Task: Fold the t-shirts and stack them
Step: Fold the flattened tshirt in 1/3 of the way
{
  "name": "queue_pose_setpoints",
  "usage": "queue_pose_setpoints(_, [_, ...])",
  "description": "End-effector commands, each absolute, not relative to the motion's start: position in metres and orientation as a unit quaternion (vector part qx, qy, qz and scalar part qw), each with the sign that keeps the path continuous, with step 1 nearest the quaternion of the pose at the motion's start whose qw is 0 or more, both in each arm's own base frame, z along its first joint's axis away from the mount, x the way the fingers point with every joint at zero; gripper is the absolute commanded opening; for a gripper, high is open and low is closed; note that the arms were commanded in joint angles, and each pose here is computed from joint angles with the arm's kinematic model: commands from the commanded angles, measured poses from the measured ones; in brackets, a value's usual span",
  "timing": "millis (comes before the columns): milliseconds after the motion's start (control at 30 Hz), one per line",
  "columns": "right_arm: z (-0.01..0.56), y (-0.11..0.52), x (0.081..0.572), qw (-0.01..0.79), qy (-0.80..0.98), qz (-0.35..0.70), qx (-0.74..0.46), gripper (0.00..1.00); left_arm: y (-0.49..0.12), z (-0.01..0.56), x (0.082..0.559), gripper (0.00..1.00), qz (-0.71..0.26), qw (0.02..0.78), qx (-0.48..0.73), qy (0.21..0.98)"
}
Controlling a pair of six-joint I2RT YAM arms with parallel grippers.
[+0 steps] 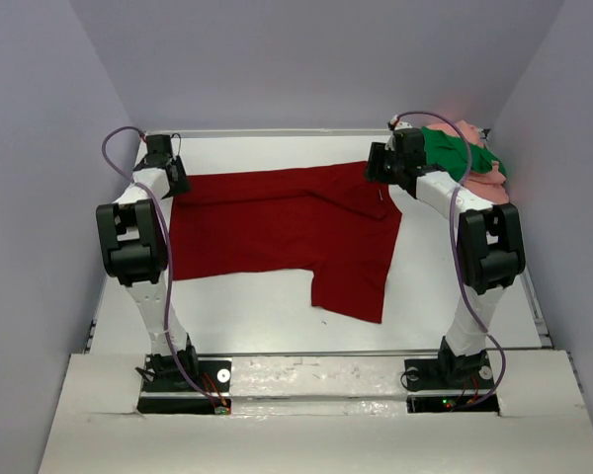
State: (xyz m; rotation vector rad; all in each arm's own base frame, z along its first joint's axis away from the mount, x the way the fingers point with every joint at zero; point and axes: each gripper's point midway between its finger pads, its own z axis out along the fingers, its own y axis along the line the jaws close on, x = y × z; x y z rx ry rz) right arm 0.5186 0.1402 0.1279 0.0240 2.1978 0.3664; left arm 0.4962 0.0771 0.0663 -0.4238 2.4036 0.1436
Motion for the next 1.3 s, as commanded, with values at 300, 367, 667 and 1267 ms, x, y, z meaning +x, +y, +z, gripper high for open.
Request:
queue_pose_setpoints(300, [0.147, 0.144, 0.524, 0.462, 0.873, 0.153, 0.008, 0.59, 0.040, 0.103, 0.557, 0.37, 0.015, 0.402, -0.121, 0.907])
queue_pose_setpoints(367, [0.147, 0.144, 0.524, 0.461, 0.875, 0.151, 0.009, 0.59, 0.035, 0.095, 0.555, 0.35, 0.013, 0.394, -0.118, 0.911])
queue_pose_setpoints(667, [0.143, 0.146, 0.528, 0.455, 0.877, 0.153, 0.008, 0.59, 0.032, 0.066, 0.532, 0.35, 0.015, 0.362, -0.118, 0.925])
queue_pose_setpoints(1267, [0.142, 0.143, 0.521, 0.454, 0.879, 0.147, 0.004, 0.58, 0.035, 0.076, 0.488, 0.31, 0.031, 0.343, -0.112, 0.932])
